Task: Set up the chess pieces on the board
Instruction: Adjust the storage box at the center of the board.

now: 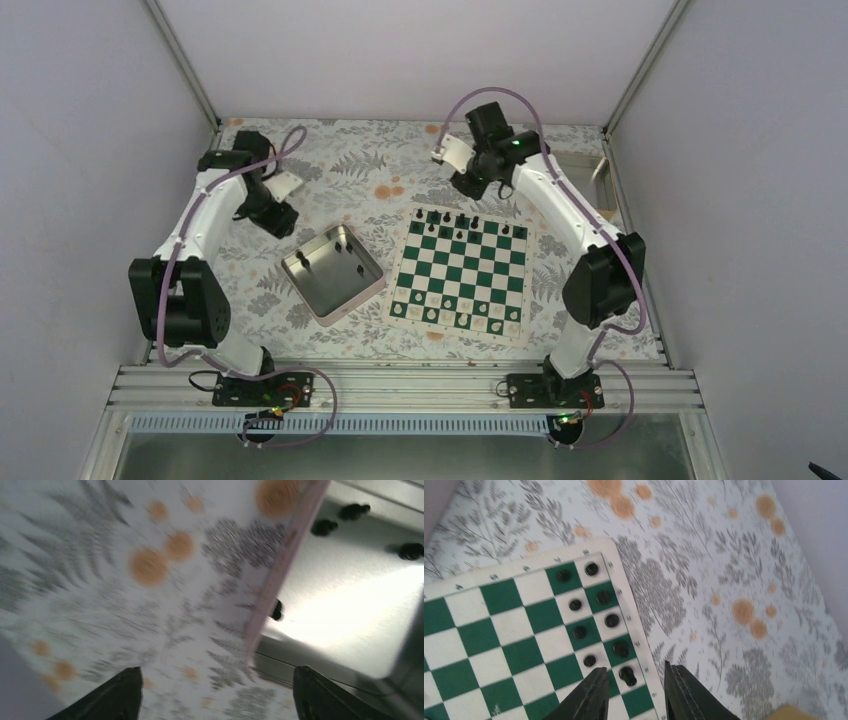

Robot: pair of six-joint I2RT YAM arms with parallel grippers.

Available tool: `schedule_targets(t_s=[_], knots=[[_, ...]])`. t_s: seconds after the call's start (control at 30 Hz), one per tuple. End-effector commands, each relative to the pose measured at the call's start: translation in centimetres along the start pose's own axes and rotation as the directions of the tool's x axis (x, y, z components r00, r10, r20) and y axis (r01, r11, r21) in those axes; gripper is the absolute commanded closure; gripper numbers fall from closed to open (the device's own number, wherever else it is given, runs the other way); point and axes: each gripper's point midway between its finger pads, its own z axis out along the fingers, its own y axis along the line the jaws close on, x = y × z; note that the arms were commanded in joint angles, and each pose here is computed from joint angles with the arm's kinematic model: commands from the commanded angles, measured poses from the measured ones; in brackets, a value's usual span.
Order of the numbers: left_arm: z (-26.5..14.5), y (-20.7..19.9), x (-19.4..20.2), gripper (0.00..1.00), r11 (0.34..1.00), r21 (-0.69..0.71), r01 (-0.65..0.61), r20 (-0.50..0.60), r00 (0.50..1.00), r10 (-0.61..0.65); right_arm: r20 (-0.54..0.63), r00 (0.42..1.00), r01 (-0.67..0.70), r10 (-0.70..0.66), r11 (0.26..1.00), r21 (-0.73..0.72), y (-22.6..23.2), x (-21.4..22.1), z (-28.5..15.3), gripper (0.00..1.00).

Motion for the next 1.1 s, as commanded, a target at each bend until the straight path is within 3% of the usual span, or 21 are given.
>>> schedule_targets(t_s=[0.0, 0.2, 0.33, 0.4, 0.57, 0.7, 0.77, 0.83, 0.93, 1.07], knots=[[-4.0, 3.5, -2.6, 0.19, 0.988, -0.15, 0.038, 0.147, 0.989, -0.016, 0.001, 0.997, 0.075, -0.075, 0.994, -0.074, 3.7, -3.2, 1.0, 0.68], [-2.5, 10.2, -3.6, 0.16, 0.916, -0.375, 0.14, 0.19, 0.979, -0.072, 0.008, 0.968, 0.243, -0.251, 0.928, -0.283, 14.1, -7.1, 3.3, 0.75], [-0.3, 12.9, -3.8, 0.15, 0.906, -0.378, 0.189, 0.213, 0.97, -0.113, -0.016, 0.93, 0.327, -0.367, 0.846, -0.422, 21.1, -7.0, 4.7, 0.95], [0.8, 13.5, -4.0, 0.08, 0.912, -0.36, 0.194, 0.221, 0.968, -0.119, -0.019, 0.915, 0.351, -0.403, 0.819, -0.455, 23.5, -6.8, 5.2, 0.96], [2.0, 14.3, -3.8, 0.0, 0.919, -0.33, 0.217, 0.236, 0.961, -0.143, -0.043, 0.905, 0.352, -0.424, 0.801, -0.484, 26.2, -6.5, 7.6, 0.96], [2.3, 14.4, -3.4, 0.0, 0.918, -0.328, 0.224, 0.238, 0.96, -0.149, -0.049, 0.918, 0.349, -0.393, 0.862, -0.369, 24.6, -8.4, 9.5, 0.96], [2.3, 14.2, -3.3, 0.0, 0.922, -0.32, 0.22, 0.241, 0.96, -0.145, -0.05, 0.93, 0.333, -0.365, 0.891, -0.307, 23.4, -9.6, 9.6, 0.93], [2.1, 14.0, -3.4, 0.0, 0.925, -0.313, 0.216, 0.248, 0.959, -0.14, -0.05, 0.938, 0.318, -0.343, 0.909, -0.271, 22.6, -10.4, 9.7, 0.81], [1.5, 13.8, -3.5, 0.0, 0.926, -0.309, 0.217, 0.264, 0.955, -0.136, -0.057, 0.939, 0.315, -0.338, 0.917, -0.245, 22.2, -10.5, 10.1, 0.7], [1.3, 13.5, -3.6, 0.0, 0.932, -0.292, 0.216, 0.269, 0.953, -0.137, -0.077, 0.939, 0.31, -0.336, 0.922, -0.233, 22.1, -10.3, 11.2, 0.65]])
